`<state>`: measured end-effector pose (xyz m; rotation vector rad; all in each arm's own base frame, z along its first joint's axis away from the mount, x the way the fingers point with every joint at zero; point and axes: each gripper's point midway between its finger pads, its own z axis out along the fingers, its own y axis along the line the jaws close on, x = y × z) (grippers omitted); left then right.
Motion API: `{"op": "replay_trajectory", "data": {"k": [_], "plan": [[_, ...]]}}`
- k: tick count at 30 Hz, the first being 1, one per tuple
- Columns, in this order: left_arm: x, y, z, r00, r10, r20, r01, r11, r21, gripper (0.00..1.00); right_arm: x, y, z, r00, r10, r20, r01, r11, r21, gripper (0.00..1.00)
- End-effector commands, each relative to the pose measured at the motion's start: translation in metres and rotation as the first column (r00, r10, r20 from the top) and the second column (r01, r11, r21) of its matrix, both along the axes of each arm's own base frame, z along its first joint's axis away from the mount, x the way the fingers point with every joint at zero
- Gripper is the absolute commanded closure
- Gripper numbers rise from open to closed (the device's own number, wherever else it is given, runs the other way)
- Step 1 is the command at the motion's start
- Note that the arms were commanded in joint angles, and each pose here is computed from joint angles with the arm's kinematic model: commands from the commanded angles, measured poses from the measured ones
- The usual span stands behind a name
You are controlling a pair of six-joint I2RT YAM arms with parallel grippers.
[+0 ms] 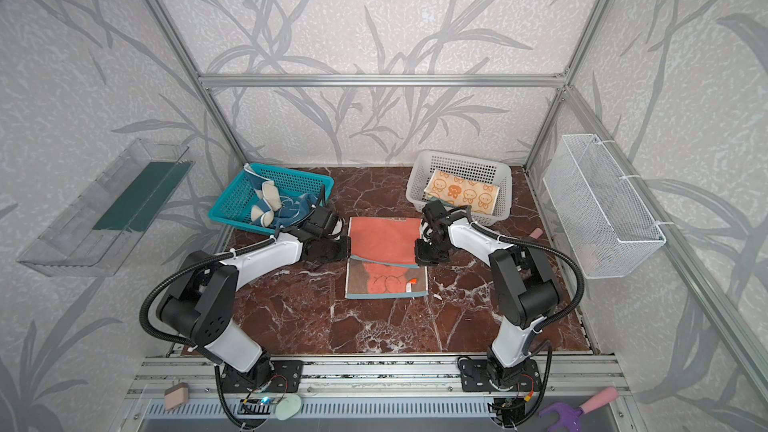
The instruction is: Fold and stack the towels
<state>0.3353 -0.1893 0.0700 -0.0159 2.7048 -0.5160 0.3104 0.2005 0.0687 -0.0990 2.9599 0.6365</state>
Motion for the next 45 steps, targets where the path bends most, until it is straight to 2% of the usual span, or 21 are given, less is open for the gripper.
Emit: {"op": "replay_trajectory", "data": {"k": [1, 4, 7, 13, 17, 20, 27, 35, 40, 45], "plan": [[-0.017, 0.007, 0.035, 0.998, -0.063, 0.030, 0.061, 0.997, 0.052, 1.00, 0.005, -0.005, 0.053, 0.996, 0.002, 0.085, -0.003, 1.000, 0.006, 1.00], [-0.034, 0.006, 0.043, 0.994, -0.091, 0.065, 0.084, 0.991, 0.106, 1.00, 0.001, -0.011, 0.077, 0.992, -0.005, 0.124, 0.005, 1.000, 0.003, 1.00], [-0.058, 0.003, 0.022, 0.996, -0.089, 0.023, 0.085, 0.990, 0.114, 1.00, -0.017, -0.018, 0.074, 0.994, -0.026, 0.106, 0.025, 1.000, 0.005, 1.00], [-0.094, -0.001, -0.041, 0.996, -0.037, -0.083, 0.043, 0.997, 0.071, 1.00, -0.062, -0.022, -0.003, 0.995, -0.086, -0.048, 0.088, 0.995, 0.041, 1.00], [-0.100, 0.004, -0.057, 0.994, -0.024, -0.109, 0.032, 0.996, 0.078, 1.00, -0.073, -0.023, -0.031, 0.992, -0.091, -0.089, 0.093, 0.995, 0.022, 1.00], [-0.098, 0.003, -0.054, 0.993, -0.032, -0.112, 0.041, 0.996, 0.078, 1.00, -0.071, -0.025, -0.030, 0.993, -0.079, -0.083, 0.080, 0.997, 0.003, 1.00], [-0.093, 0.005, -0.020, 0.998, -0.044, -0.051, 0.048, 0.996, 0.078, 1.00, -0.067, -0.031, -0.003, 0.998, -0.050, -0.029, 0.049, 0.998, -0.031, 1.00], [-0.110, 0.028, 0.003, 0.999, -0.036, -0.002, 0.036, 0.992, 0.118, 1.00, -0.082, -0.037, 0.008, 0.998, -0.053, -0.032, 0.053, 0.998, -0.021, 1.00], [-0.124, 0.027, -0.017, 0.999, -0.038, -0.022, 0.040, 0.997, 0.065, 1.00, -0.089, -0.040, -0.011, 0.997, -0.059, -0.043, 0.058, 0.998, -0.027, 1.00], [-0.136, 0.019, -0.042, 0.995, -0.025, -0.097, 0.027, 0.999, 0.019, 1.00, -0.102, -0.038, -0.047, 0.989, -0.044, -0.142, 0.040, 0.999, -0.037, 1.00]]}}
